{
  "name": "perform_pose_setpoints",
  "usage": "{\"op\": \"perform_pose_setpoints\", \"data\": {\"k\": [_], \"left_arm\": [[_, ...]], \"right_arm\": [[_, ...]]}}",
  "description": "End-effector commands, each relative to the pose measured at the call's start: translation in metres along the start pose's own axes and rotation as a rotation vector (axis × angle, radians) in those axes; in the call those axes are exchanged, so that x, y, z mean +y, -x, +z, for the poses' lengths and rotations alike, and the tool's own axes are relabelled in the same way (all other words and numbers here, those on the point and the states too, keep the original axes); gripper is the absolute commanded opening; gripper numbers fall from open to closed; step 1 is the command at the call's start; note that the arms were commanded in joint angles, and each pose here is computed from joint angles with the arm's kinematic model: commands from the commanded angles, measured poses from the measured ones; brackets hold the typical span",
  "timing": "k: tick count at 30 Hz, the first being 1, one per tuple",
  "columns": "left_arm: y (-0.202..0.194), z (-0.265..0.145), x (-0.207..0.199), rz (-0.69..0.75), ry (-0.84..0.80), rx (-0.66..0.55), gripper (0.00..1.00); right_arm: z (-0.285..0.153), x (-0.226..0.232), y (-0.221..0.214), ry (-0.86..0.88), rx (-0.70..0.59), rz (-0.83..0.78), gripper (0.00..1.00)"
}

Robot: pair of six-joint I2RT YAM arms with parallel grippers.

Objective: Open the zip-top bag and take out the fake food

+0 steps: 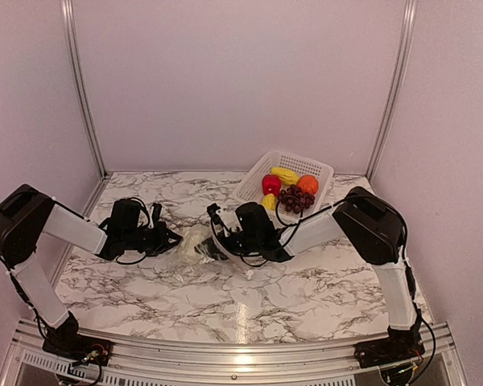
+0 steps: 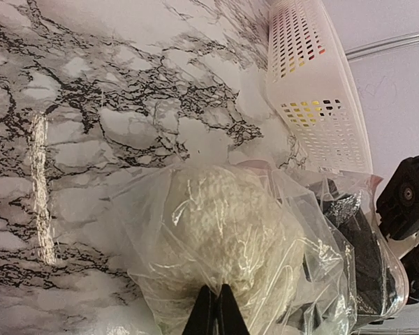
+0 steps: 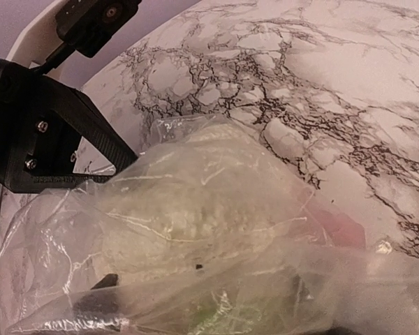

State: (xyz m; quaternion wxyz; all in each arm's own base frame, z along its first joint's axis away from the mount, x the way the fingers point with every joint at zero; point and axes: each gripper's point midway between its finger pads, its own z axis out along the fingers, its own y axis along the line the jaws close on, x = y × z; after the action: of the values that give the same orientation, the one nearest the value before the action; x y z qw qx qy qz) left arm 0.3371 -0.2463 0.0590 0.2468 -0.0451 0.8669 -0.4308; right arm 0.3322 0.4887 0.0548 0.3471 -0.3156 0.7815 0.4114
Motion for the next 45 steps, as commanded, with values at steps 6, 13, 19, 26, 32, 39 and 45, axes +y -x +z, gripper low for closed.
{"op": "perform_pose_setpoints", "data": {"k": [6,13,19,26,32,39,45], "left_arm": [[-0.046,0.02,-0.011,0.049,-0.013,0.163,0.0],[-0.024,0.0,0.006,-0.004,0.029,0.079,0.0],[0.0,-0.021,0.03,-0.056,0.087,-0.008,0.0],[0.011,-0.029,0.044,-0.089,0.12,-0.045,0.0],[0.019,-0.04,0.064,-0.132,0.193,-0.087,0.0],[0.023,-0.046,0.079,-0.164,0.231,-0.108,0.0],[0.024,-0.047,0.082,-0.171,0.237,-0.114,0.0]], "right_arm": [[0.024,-0.007,-0.04,-0.09,0.119,-0.052,0.57],[-0.012,0.014,-0.014,-0.049,0.055,-0.071,0.13],[-0.042,0.02,-0.007,-0.001,0.01,-0.044,0.0],[-0.07,0.026,-0.005,0.043,-0.013,-0.041,0.0],[-0.108,0.027,0.001,0.035,-0.053,-0.048,0.0],[-0.151,0.024,0.011,0.015,-0.102,-0.058,0.0],[-0.197,-0.001,0.046,-0.077,-0.213,-0.054,0.0]]}}
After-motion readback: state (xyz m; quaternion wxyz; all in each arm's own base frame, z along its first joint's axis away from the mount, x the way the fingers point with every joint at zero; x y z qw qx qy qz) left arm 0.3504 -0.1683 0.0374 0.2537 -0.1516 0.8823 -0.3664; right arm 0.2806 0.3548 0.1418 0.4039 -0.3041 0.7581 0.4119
